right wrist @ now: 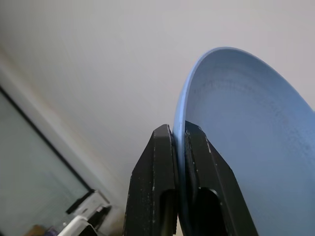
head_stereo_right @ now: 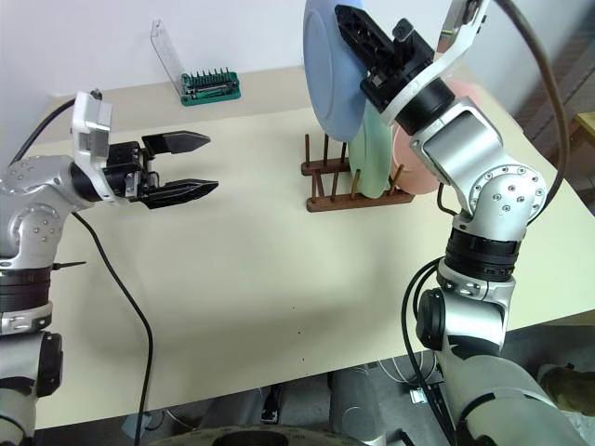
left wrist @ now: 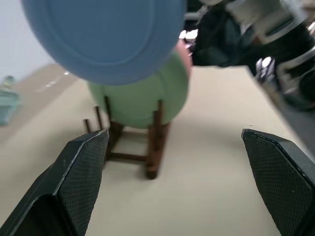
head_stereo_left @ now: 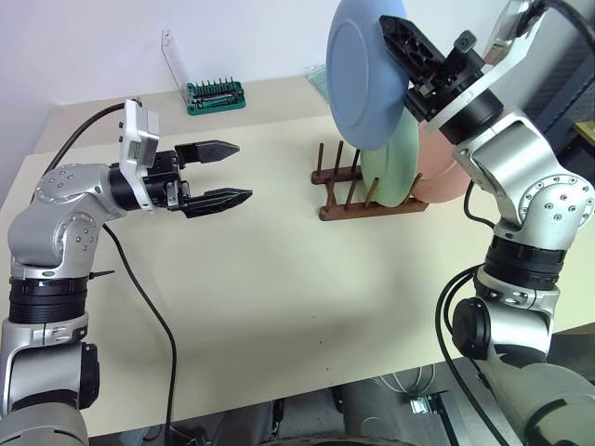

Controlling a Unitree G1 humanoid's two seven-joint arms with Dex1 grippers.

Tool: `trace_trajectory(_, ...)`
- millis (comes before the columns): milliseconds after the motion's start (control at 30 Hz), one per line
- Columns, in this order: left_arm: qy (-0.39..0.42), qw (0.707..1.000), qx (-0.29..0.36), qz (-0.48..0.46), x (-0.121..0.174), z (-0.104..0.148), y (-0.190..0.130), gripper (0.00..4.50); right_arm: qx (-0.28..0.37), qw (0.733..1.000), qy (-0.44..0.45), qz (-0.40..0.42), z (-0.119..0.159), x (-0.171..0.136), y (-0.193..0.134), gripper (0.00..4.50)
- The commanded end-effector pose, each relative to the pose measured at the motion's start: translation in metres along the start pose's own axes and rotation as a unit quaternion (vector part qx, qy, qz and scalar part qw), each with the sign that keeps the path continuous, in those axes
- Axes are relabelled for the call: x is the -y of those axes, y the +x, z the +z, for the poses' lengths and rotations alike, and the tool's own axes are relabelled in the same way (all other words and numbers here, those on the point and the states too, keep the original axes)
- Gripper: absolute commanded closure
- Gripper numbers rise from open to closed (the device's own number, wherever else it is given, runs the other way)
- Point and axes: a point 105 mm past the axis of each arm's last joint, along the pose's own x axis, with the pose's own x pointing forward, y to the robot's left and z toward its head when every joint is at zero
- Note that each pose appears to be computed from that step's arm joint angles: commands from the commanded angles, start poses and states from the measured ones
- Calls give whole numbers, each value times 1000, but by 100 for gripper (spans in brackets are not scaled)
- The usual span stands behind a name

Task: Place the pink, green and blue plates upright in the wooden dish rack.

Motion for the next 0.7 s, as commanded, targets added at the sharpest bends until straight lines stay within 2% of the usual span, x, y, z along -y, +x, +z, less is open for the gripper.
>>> trace_trajectory(33,37,999,-1,10,-3,7,-1,5,26,1000,14,-1,6,-2,-2,450)
trace_trajectory(367,20,1000,15,6,-4,11,1,5,54,995,79,-20,-4,4,-4,450)
trace_trajectory(700,23,1000,10,1,-3,12,3,5,33,998,43,-36,-24,10,-11,450)
